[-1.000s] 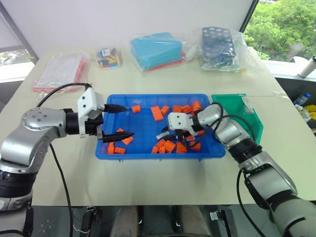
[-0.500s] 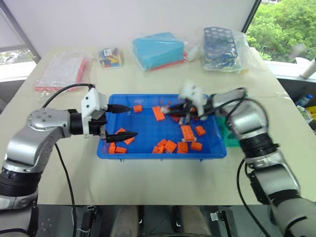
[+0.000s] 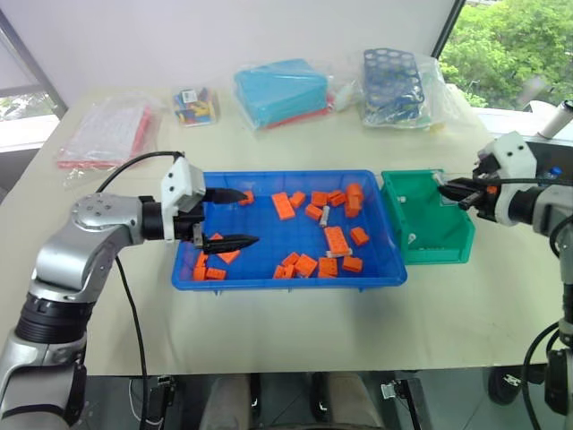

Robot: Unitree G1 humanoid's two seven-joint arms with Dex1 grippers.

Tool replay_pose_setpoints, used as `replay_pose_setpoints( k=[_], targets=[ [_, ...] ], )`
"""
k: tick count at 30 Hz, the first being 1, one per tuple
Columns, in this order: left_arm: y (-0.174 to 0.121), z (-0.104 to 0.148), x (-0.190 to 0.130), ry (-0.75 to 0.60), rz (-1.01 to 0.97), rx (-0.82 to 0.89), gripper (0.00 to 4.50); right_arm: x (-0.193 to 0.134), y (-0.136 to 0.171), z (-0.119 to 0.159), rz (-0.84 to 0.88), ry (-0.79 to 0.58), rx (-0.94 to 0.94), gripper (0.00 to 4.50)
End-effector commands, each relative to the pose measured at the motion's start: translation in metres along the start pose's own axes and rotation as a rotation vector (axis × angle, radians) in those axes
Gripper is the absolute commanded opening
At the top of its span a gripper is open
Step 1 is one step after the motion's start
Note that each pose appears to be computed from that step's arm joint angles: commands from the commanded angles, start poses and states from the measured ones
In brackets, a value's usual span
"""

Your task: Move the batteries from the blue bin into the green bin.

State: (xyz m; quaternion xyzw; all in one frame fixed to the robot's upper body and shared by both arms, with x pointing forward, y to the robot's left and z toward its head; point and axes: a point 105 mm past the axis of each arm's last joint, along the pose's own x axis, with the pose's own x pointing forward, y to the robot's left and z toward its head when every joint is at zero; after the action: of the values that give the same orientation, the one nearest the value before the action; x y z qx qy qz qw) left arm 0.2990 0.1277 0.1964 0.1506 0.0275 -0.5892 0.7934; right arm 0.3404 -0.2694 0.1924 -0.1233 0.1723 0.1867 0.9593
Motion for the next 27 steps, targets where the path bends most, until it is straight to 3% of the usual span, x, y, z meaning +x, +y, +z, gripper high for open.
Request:
replay_pose_setpoints(
  k=[1, 3, 6, 11, 16, 19, 27],
  targets=[
    [0.003, 0.010, 0.004, -0.020, -0.009, 0.050, 4.50, 0.001, 0.008, 0.010, -0.011, -0.052, -0.040, 2.67],
    [0.005, 0.012, 0.006, -0.027, -0.011, 0.057, 4.50, 0.000, 0.005, 0.014, -0.022, -0.057, -0.060, 3.72],
    [0.006, 0.014, 0.006, -0.031, -0.010, 0.063, 4.50, -0.003, 0.007, 0.029, -0.001, -0.086, -0.090, 3.72],
    [0.003, 0.013, 0.005, -0.031, -0.012, 0.061, 4.50, 0.006, 0.059, 0.050, 0.236, -0.102, -0.152, 3.72],
    [-0.003, 0.013, 0.010, -0.034, -0.020, 0.063, 4.50, 0.038, 0.098, 0.014, 0.292, 0.053, -0.108, 3.72],
    [-0.005, 0.016, 0.012, -0.048, -0.005, 0.071, 4.50, 0.053, 0.115, 0.004, 0.265, 0.083, -0.041, 4.42],
    [-0.005, 0.010, 0.002, -0.031, 0.037, 0.048, 4.50, 0.063, 0.119, -0.012, 0.187, 0.154, 0.067, 4.42]
  ],
)
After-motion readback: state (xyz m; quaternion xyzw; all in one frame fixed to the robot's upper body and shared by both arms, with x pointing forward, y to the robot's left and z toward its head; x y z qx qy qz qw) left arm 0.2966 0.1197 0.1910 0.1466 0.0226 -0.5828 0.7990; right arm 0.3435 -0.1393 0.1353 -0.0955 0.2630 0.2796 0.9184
